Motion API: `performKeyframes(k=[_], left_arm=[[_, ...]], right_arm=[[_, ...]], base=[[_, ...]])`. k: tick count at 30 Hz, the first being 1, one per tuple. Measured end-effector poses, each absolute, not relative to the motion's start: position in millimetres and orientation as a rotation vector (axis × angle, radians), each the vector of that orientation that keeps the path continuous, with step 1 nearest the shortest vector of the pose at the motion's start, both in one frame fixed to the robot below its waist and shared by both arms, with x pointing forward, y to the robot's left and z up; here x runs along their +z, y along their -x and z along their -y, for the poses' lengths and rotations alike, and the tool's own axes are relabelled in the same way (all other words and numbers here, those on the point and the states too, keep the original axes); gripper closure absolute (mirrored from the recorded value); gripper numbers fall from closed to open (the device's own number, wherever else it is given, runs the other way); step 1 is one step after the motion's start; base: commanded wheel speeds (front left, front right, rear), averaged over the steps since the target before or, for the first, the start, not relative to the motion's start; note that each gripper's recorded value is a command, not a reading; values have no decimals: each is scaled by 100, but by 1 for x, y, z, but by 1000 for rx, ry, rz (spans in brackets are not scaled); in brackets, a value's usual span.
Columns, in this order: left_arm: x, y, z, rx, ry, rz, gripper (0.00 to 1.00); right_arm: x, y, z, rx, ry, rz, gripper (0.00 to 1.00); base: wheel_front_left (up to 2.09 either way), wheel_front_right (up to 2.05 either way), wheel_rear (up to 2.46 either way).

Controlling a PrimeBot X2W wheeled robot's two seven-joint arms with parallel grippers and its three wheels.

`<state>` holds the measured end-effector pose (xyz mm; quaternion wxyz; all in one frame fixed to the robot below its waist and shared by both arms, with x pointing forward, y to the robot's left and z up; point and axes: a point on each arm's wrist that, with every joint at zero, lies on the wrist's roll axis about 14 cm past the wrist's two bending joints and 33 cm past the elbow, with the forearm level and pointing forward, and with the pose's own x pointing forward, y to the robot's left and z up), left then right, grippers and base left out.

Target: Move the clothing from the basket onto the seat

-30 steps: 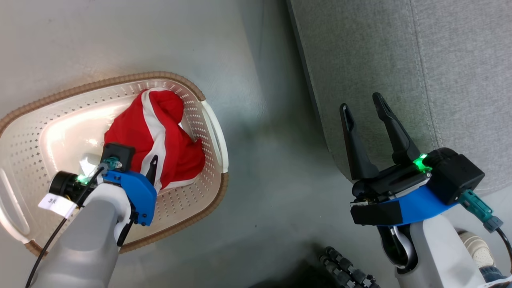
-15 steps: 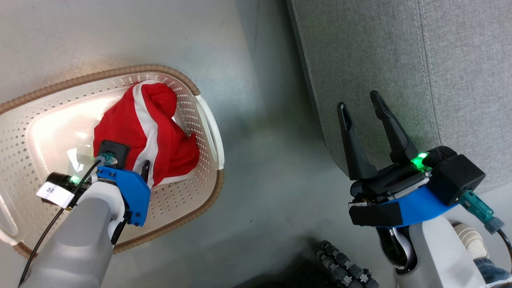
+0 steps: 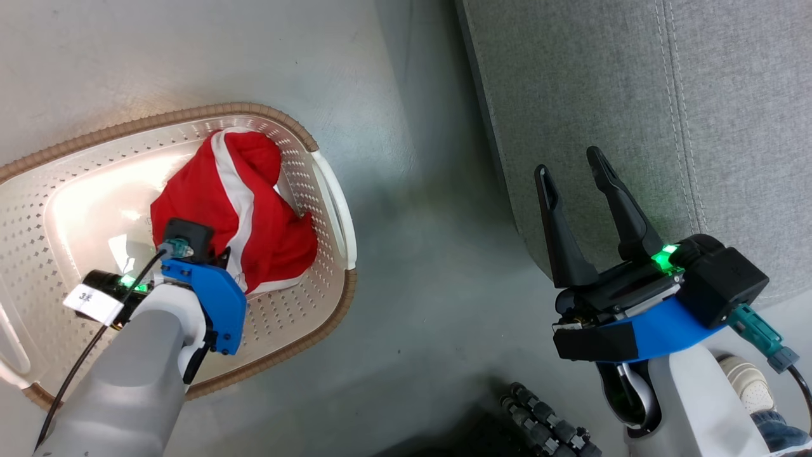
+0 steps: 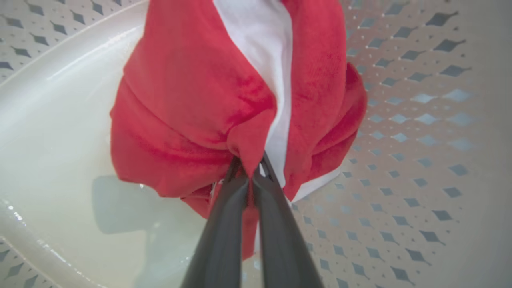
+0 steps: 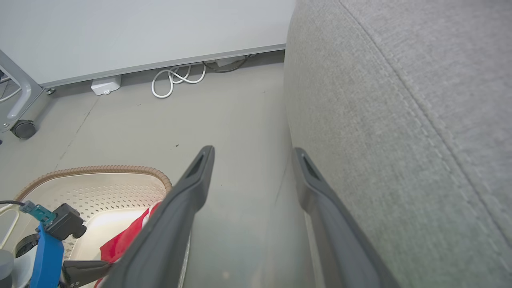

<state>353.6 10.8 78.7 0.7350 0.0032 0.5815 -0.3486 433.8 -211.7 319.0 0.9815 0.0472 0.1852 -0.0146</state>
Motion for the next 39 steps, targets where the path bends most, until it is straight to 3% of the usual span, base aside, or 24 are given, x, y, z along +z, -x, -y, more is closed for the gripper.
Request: performKeyframes(k=[20, 39], left_arm=[[114, -373, -13, -725, 28, -1188, 100], [223, -379, -12, -713, 47, -916, 100]], right_arm=[[348, -445, 202, 6, -100, -295, 0], [417, -442, 175, 88, -95, -141, 0]], base=[[0, 0, 0], [0, 0, 0]])
